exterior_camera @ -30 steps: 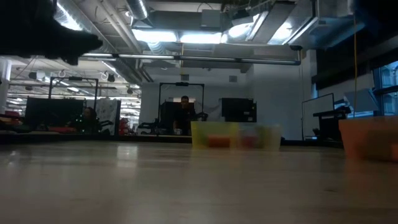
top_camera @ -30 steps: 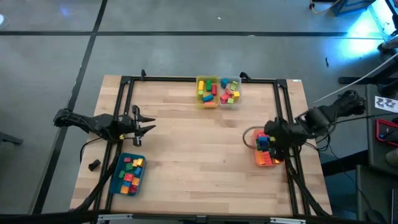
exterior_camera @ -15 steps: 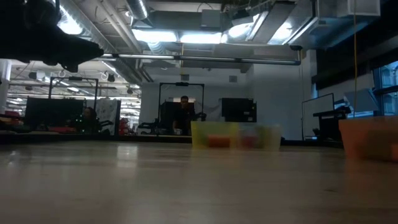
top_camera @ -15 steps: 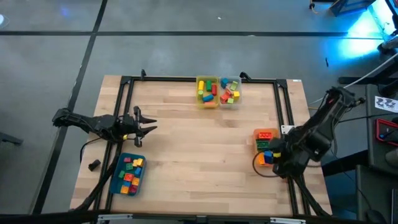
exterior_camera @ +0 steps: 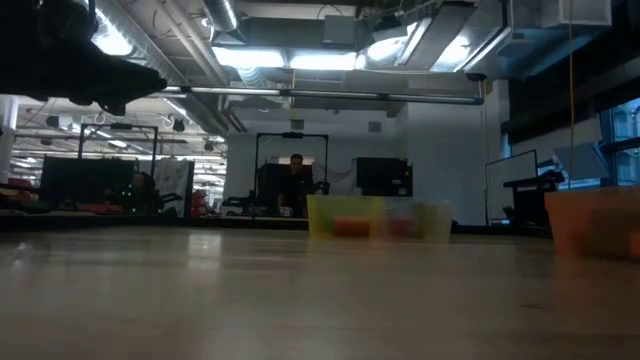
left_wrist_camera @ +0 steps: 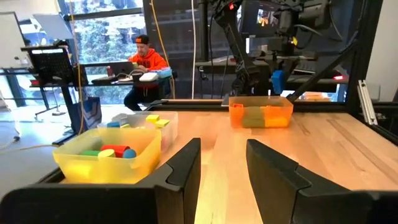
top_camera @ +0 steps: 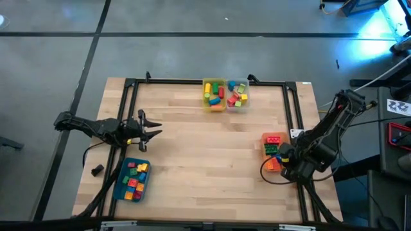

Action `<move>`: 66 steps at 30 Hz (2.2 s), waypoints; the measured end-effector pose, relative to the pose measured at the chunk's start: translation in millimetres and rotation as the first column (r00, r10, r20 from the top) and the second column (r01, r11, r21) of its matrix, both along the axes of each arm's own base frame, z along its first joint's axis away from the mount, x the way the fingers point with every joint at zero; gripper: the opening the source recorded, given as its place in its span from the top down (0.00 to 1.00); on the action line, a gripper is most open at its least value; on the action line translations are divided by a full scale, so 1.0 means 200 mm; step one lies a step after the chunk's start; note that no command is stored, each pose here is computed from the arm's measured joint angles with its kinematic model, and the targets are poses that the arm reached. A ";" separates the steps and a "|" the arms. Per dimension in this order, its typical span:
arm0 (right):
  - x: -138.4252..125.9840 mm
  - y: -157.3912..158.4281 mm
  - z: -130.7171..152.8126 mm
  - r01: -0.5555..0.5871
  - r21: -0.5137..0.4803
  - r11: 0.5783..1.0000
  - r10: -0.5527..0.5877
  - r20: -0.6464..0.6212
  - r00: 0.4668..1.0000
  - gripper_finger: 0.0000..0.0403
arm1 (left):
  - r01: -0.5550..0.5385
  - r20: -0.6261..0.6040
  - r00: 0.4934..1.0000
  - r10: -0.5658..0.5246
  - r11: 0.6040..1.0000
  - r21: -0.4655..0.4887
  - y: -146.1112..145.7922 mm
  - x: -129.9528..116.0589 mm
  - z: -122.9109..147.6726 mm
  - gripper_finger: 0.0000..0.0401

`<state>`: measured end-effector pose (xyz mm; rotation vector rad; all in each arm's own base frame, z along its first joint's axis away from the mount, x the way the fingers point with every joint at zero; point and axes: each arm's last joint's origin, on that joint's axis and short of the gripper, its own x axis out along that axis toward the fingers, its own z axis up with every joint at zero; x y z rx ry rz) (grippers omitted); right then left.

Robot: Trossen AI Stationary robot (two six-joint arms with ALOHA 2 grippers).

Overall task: Sort blocks by size
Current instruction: Put the blue rectangular game piece into the orange bin, then return to Home Position

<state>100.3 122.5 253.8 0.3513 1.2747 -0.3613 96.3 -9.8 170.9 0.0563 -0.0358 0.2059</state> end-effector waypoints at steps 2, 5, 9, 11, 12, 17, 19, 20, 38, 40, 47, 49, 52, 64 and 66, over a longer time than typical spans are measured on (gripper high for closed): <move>0.00 0.00 0.00 0.000 0.000 1.000 0.000 0.000 1.000 0.71 | 0.000 -0.002 1.000 0.000 1.000 0.010 0.00 0.00 0.00 0.72; 0.00 0.00 0.00 0.000 -0.001 1.000 0.000 -0.001 1.000 0.67 | 0.000 -0.001 1.000 0.000 1.000 0.006 0.00 0.00 0.00 0.72; 0.00 0.00 0.00 -0.001 -0.001 1.000 0.001 -0.001 1.000 0.62 | 0.000 -0.002 1.000 0.000 1.000 0.008 0.00 0.00 0.00 0.72; 0.00 0.00 0.00 -0.007 -0.002 1.000 0.007 -0.001 1.000 0.60 | 0.000 -0.001 1.000 0.000 1.000 0.004 0.00 0.00 0.00 0.72; 0.00 0.00 0.00 -0.007 -0.003 1.000 0.007 -0.002 1.000 0.59 | 0.000 -0.002 1.000 0.000 1.000 0.006 0.00 0.00 0.00 0.72; 0.00 0.00 0.00 -0.038 -0.012 0.999 0.038 -0.008 0.999 0.55 | 0.000 -0.001 1.000 0.000 1.000 0.005 0.00 0.00 0.00 0.72; 0.00 0.00 0.03 -0.073 -0.009 0.997 0.073 -0.008 0.997 0.55 | 0.000 -0.002 1.000 0.000 1.000 0.007 0.00 0.00 0.00 0.72; 0.00 0.00 0.06 -0.089 -0.004 0.996 0.089 0.000 0.996 0.55 | 0.000 -0.002 1.000 0.000 1.000 0.006 0.00 0.00 0.00 0.72; 0.00 -0.30 0.69 -0.234 -0.518 0.822 0.510 0.489 0.708 0.55 | 0.000 -0.002 1.000 0.000 1.000 0.007 0.00 0.00 0.00 0.72; -0.03 -0.37 0.71 -0.187 -0.514 0.837 0.478 0.521 0.707 0.55 | 0.000 -0.002 1.000 0.000 1.000 0.007 0.00 0.00 0.00 0.72; -0.08 -0.48 0.73 -0.149 -0.466 0.872 0.462 0.682 0.568 0.55 | 0.000 -0.002 1.000 0.000 1.000 0.007 0.00 0.00 0.00 0.72; -0.05 -0.47 0.70 -0.176 -0.480 0.859 0.504 0.735 0.453 0.55 | 0.000 -0.002 1.000 0.000 1.000 0.006 0.00 0.00 0.00 0.72; 0.01 -0.44 0.62 -0.244 -0.534 0.810 0.585 0.767 0.264 0.55 | 0.000 -0.002 1.000 0.000 1.000 0.006 0.00 0.00 0.00 0.72; 0.24 -0.57 0.13 -0.160 -0.505 0.848 0.520 0.735 0.435 0.55 | 0.000 -0.002 1.000 0.000 1.000 0.006 0.00 0.00 0.00 0.72; 0.22 -0.62 0.07 -0.134 -0.482 0.866 0.480 0.726 0.492 0.55 | 0.000 -0.002 1.000 0.000 1.000 0.006 0.00 0.00 0.00 0.72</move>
